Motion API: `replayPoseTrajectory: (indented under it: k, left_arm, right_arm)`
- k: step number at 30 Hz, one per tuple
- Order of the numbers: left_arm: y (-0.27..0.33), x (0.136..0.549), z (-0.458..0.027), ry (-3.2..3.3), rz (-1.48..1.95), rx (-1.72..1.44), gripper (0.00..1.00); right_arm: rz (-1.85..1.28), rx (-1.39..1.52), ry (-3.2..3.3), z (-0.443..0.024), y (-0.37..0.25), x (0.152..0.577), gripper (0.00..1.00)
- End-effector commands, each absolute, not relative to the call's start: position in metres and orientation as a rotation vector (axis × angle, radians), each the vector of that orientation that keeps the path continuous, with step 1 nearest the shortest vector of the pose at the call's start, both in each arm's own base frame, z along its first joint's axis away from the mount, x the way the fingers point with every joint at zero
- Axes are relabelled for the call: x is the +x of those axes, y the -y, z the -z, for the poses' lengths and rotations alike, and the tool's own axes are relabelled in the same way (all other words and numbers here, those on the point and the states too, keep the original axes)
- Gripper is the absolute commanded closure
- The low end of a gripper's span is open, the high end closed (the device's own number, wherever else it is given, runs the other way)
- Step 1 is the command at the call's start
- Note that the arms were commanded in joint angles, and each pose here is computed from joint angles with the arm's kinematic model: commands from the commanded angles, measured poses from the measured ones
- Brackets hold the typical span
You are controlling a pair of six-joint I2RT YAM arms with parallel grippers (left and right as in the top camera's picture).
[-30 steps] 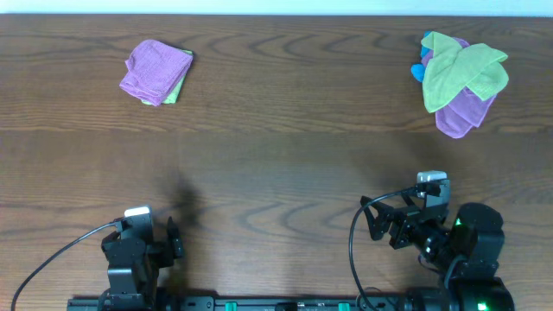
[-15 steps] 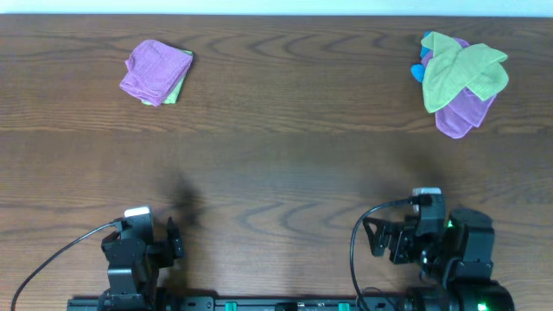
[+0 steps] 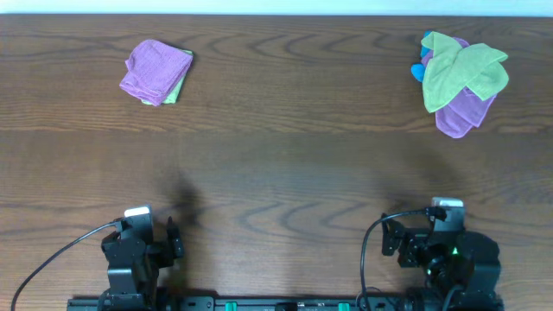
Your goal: Fold the cloth
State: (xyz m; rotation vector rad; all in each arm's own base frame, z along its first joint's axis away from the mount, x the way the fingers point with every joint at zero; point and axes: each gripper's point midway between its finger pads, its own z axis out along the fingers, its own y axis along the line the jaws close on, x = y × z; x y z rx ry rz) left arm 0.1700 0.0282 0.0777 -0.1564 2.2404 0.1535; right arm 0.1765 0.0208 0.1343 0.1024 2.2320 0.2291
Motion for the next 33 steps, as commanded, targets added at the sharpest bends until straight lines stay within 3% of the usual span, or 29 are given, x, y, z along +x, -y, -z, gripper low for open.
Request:
replayPoseTrajectory:
  k: [1, 18, 33]
  left_arm:
    - [-0.030, 0.160, -0.064, -2.303, -0.178, -0.139, 0.05]
    - [-0.030, 0.160, -0.064, -2.303, -0.178, -0.139, 0.05]
    - [-0.030, 0.160, -0.064, -2.302, -0.178, -0.139, 0.05]
  right_arm:
    - [-0.074, 0.063, -2.209, -0.123, -0.003, 0.181, 0.01]
    - [-0.009, -0.104, -2.159, -0.077, -0.007, 0.192, 0.01]
    - [-0.001, -0.098, -2.158, -0.076, -0.005, 0.193, 0.01]
